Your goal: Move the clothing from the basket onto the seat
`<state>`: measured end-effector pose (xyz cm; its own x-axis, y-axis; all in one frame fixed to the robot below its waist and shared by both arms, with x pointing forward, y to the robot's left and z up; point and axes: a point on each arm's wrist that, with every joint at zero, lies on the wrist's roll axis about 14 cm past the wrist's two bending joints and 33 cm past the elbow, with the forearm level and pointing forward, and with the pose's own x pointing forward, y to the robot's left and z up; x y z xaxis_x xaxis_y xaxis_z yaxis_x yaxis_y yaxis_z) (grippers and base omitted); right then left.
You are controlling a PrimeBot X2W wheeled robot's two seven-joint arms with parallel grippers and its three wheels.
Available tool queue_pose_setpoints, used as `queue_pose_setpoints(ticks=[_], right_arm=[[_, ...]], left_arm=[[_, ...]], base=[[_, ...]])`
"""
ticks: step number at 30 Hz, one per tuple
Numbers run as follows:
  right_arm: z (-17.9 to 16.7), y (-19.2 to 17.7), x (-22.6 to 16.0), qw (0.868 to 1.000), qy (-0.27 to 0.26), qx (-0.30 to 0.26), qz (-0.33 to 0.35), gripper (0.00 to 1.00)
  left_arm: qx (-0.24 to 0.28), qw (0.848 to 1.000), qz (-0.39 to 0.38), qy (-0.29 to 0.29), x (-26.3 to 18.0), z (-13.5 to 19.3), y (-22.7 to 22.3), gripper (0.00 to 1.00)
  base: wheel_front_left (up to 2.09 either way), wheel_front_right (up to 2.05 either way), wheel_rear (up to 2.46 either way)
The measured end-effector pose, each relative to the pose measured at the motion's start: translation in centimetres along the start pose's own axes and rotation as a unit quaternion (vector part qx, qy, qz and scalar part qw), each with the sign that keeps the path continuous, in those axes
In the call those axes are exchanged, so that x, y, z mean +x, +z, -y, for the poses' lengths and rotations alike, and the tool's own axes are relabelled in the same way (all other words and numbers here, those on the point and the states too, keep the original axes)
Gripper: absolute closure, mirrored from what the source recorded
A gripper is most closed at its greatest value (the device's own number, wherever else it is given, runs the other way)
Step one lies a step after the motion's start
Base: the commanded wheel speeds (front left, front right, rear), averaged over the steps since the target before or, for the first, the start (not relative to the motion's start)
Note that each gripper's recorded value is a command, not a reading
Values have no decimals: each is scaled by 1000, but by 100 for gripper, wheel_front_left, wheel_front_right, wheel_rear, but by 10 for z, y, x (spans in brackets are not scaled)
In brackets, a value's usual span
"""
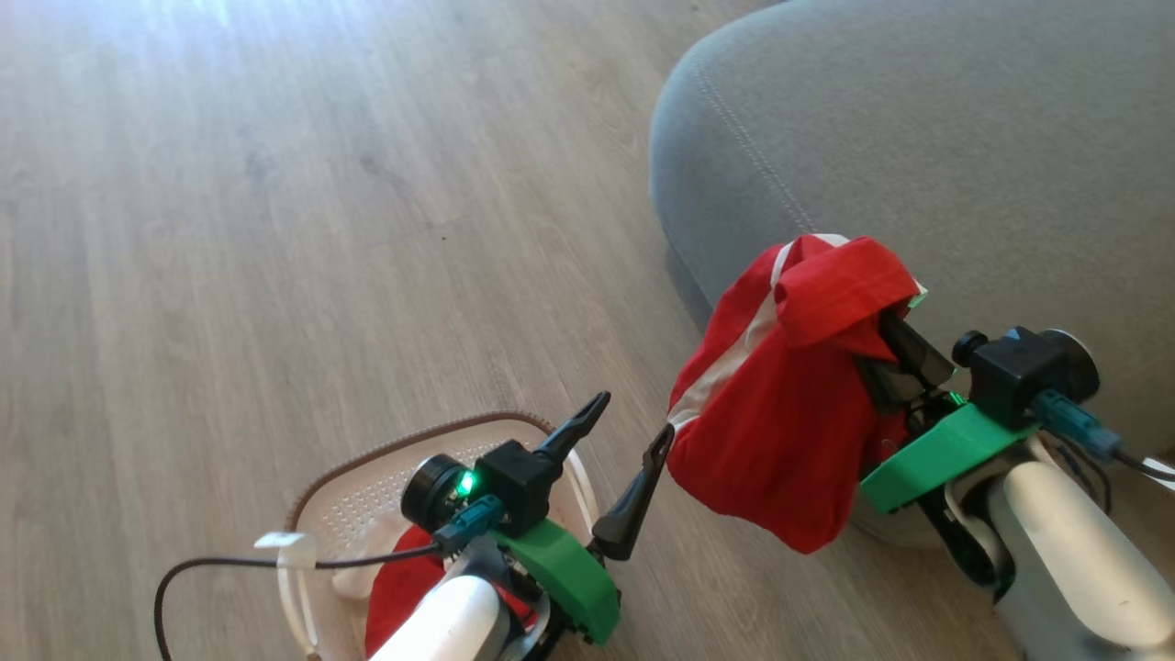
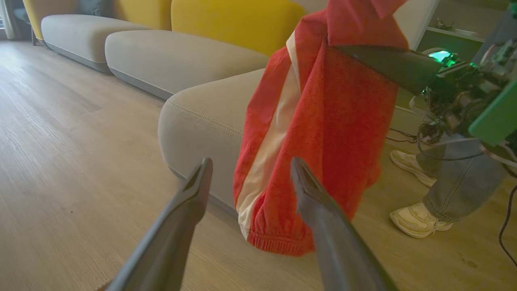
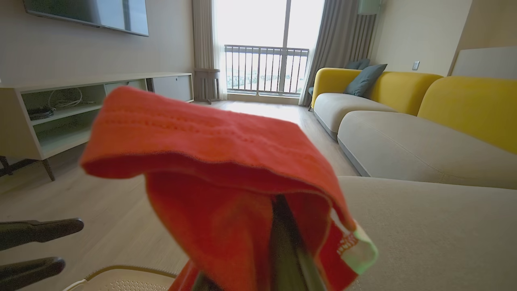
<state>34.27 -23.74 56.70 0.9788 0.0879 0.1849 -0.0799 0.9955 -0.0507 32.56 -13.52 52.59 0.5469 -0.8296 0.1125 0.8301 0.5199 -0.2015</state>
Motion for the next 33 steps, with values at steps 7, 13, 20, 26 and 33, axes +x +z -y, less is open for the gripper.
queue_pose_setpoints(ticks=[7, 13, 20, 26, 33], right_arm=[[17, 1, -7, 1000, -26, -6, -2, 100], [41, -17, 2, 997, -67, 20, -24, 100], [104, 2, 82, 989, -141, 38, 27, 100], [160, 1, 161, 980, -191, 28, 54, 100], [253, 14, 217, 952, -288, 3, 104, 100]], left_arm=[[-9, 1000, -7, -20, 5, 10, -6, 0], [-22, 999, -11, -24, 16, 2, -15, 0], [-8, 1000, -9, -13, 50, -50, -33, 0], [-18, 999, -39, 23, 59, -111, -83, 0], [-58, 993, -52, 85, 57, -172, -136, 0]], base=[[0, 0, 0], [0, 0, 0], [0, 0, 0], [0, 0, 0], [0, 0, 0]])
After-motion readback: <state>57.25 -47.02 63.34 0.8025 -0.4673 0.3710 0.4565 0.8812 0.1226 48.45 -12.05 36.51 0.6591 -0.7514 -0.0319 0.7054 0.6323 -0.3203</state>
